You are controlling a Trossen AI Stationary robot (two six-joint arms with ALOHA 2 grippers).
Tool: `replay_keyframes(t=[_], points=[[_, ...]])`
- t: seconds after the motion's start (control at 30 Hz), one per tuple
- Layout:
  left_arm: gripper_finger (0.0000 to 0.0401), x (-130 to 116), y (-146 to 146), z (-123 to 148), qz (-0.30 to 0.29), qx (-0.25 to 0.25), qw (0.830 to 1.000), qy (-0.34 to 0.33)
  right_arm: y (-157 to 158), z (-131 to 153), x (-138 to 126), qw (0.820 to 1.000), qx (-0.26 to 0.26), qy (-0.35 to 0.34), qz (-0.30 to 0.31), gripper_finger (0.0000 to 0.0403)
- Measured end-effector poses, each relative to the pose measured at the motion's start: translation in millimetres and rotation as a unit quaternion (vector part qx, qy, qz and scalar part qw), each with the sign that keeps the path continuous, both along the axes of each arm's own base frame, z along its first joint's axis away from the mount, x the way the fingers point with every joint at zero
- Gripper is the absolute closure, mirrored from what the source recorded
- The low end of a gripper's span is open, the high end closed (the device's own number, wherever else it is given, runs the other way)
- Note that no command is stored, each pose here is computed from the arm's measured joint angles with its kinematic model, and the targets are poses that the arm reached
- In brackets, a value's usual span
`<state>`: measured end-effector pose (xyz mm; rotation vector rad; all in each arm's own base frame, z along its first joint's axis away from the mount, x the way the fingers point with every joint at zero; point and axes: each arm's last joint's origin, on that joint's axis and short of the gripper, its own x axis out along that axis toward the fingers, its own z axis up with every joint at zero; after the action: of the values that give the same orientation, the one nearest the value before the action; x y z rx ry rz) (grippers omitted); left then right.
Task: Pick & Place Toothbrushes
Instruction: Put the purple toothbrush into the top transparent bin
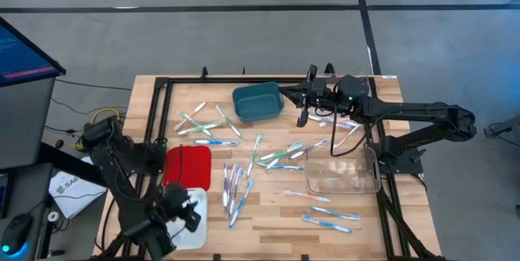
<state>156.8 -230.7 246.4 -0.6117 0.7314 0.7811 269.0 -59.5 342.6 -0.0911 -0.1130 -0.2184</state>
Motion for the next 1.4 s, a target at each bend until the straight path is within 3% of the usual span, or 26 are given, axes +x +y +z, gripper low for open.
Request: replay_keyframes(t=[0.17,0.47,0.87,1.4], points=[[0.0266,3,27,24,-0.022,0.061,0.998,-0.018,0,0,0,1.0,0.0,0.002,0.001,0.0403],[0.0271,21,79,53,-0.089,0.124,0.987,0.055,0,-3,0,1.0,0.003,0.014,0.001,0.0403],[0.0271,39,165,65,-0.041,0.117,0.966,0.225,0,-9,1,0.999,0.01,0.045,0.0,0.0403],[0.0271,50,264,64,-0.032,0.062,0.937,0.344,0,-20,0,0.995,0.022,0.1,0.001,0.0403]])
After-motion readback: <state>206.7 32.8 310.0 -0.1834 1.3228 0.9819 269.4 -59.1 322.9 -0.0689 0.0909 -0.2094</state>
